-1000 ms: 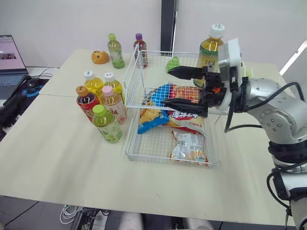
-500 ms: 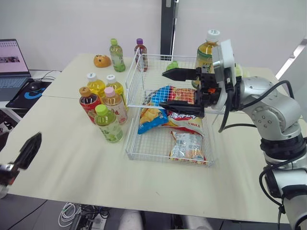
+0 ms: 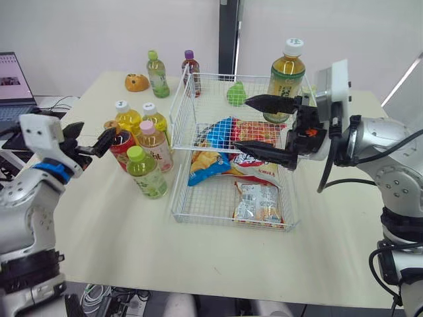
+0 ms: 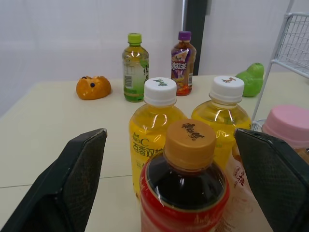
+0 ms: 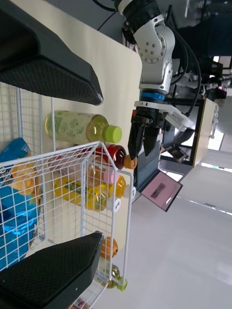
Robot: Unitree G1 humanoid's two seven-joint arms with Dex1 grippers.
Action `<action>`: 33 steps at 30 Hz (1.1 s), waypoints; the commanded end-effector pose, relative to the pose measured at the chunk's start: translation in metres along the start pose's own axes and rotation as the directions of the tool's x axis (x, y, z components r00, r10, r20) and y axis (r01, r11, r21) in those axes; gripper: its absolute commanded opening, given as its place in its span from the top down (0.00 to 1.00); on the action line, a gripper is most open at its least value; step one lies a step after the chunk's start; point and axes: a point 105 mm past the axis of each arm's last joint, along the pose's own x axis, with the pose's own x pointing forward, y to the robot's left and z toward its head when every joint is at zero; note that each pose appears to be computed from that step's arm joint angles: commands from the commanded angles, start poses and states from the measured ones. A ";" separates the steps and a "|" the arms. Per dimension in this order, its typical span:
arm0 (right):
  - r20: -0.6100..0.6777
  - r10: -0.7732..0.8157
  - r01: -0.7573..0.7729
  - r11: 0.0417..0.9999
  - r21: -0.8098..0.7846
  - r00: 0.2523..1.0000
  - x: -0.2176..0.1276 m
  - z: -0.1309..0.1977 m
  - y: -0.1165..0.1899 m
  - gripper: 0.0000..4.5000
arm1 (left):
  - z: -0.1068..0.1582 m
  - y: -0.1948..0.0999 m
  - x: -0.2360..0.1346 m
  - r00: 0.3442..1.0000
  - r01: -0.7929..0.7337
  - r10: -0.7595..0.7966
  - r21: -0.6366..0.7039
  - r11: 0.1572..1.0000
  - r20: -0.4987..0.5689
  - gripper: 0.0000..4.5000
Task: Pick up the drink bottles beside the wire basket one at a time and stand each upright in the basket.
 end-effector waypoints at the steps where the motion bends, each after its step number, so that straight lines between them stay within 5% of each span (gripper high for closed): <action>1: 0.026 -0.025 0.026 0.999 -0.044 0.999 -0.009 0.014 0.004 0.00 | 0.006 -0.002 0.010 1.000 0.020 -0.021 0.045 0.999 0.019 0.03; 5: 0.020 -0.040 0.041 0.998 -0.044 0.999 -0.012 0.015 0.006 0.00 | 0.003 -0.003 0.015 0.999 0.029 -0.030 0.054 0.998 0.019 0.03; 8: 0.014 -0.050 0.050 0.998 -0.037 0.999 -0.008 0.015 0.003 0.00 | 0.005 -0.003 0.017 0.998 0.034 -0.036 0.043 0.998 0.043 0.15; 16: 0.000 -0.049 0.049 0.998 -0.032 0.999 0.000 0.010 0.000 0.00 | 0.001 -0.003 0.019 0.998 0.044 -0.045 0.036 0.998 0.044 0.70; 23: 0.000 -0.053 0.053 0.998 -0.039 0.999 0.000 0.007 -0.002 0.00 | 0.020 -0.010 0.008 0.988 0.122 -0.126 0.057 0.991 0.084 0.70; 33: 0.035 -0.049 0.050 0.998 -0.045 0.998 0.003 0.010 -0.007 0.00 | 0.149 -0.009 -0.028 0.928 0.335 -0.355 0.161 0.928 0.117 0.70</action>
